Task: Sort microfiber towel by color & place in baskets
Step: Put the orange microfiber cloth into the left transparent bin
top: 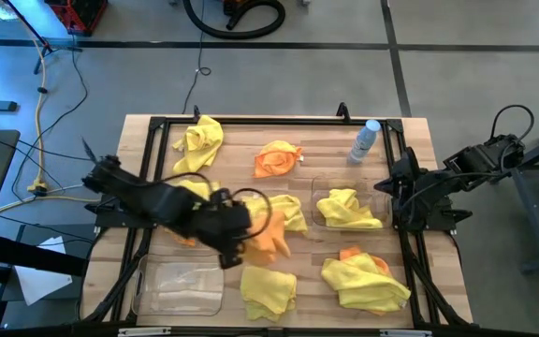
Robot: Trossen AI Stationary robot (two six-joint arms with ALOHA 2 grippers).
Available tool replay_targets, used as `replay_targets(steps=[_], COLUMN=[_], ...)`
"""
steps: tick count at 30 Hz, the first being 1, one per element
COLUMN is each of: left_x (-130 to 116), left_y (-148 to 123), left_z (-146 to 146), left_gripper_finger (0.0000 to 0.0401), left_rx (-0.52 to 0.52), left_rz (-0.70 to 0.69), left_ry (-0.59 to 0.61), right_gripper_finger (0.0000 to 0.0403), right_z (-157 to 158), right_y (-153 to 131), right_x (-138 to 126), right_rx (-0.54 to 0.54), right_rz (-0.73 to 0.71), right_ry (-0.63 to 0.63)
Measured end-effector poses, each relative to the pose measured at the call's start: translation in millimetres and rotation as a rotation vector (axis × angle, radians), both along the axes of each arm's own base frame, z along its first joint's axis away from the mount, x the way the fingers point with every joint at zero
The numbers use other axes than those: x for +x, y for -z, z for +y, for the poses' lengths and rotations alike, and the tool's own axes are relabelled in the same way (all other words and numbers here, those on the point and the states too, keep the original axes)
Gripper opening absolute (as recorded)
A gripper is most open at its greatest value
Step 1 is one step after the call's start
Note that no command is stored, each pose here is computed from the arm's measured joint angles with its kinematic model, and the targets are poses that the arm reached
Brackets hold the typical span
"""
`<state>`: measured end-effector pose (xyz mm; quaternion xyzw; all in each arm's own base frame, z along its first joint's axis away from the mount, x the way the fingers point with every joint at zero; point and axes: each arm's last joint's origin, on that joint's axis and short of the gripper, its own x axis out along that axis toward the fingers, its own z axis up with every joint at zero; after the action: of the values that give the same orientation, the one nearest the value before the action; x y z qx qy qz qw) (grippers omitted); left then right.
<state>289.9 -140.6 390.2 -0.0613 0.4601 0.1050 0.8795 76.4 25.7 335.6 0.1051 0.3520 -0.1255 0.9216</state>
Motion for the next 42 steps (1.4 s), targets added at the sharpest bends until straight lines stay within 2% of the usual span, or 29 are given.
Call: replay_targets(steps=[5, 8, 13, 18, 23, 26, 31, 36, 42], left_x=[-36.0, -54.9, -81.7, -110.0, -130.8, -131.9, -119.5, -102.4, -103.8], left_y=[-28.2, -38.0, -34.8, -30.2, -30.1, -25.2, -9.5, 13.9, 56.6], left_z=[-13.0, -21.3, -43.6, -64.0, -81.4, -89.5, -102.4, -117.6, -120.9], left_gripper_finger=[0.0, 0.0, 0.0, 0.0, 0.0, 0.0, 0.0, 0.0, 0.0], left_rx=[-0.099, -0.2, -0.392, -0.536, -0.623, -0.633, -0.579, -0.506, -0.394], left_rz=[-0.054, -0.048, 0.116, 0.296, 0.303, 0.317, 0.312, 0.33, 0.455], left_ry=[-0.018, -0.059, -0.16, -0.346, -0.509, -0.568, -0.606, -0.644, -0.773], right_gripper_finger=[0.0, 0.0, 0.0, 0.0, 0.0, 0.0, 0.0, 0.0, 0.0], right_z=[-0.3, -0.4, -0.5, -1.1, -1.1, -1.3, -1.5, -1.9, -1.9], right_y=[-0.2, -0.2, -0.2, -0.5, -0.5, -0.5, -0.6, -0.8, -0.8], right_x=[0.1, 0.1, 0.1, 0.1, 0.2, 0.2, 0.2, 0.2, 0.2], right_rx=[-0.008, -0.011, -0.014, -0.031, -0.047, -0.051, -0.058, -0.066, -0.066], right_rz=[-0.005, -0.006, -0.007, -0.015, -0.011, -0.013, -0.016, -0.02, -0.02], right_ry=[0.008, 0.011, 0.011, 0.023, 0.011, 0.013, 0.019, 0.027, 0.027])
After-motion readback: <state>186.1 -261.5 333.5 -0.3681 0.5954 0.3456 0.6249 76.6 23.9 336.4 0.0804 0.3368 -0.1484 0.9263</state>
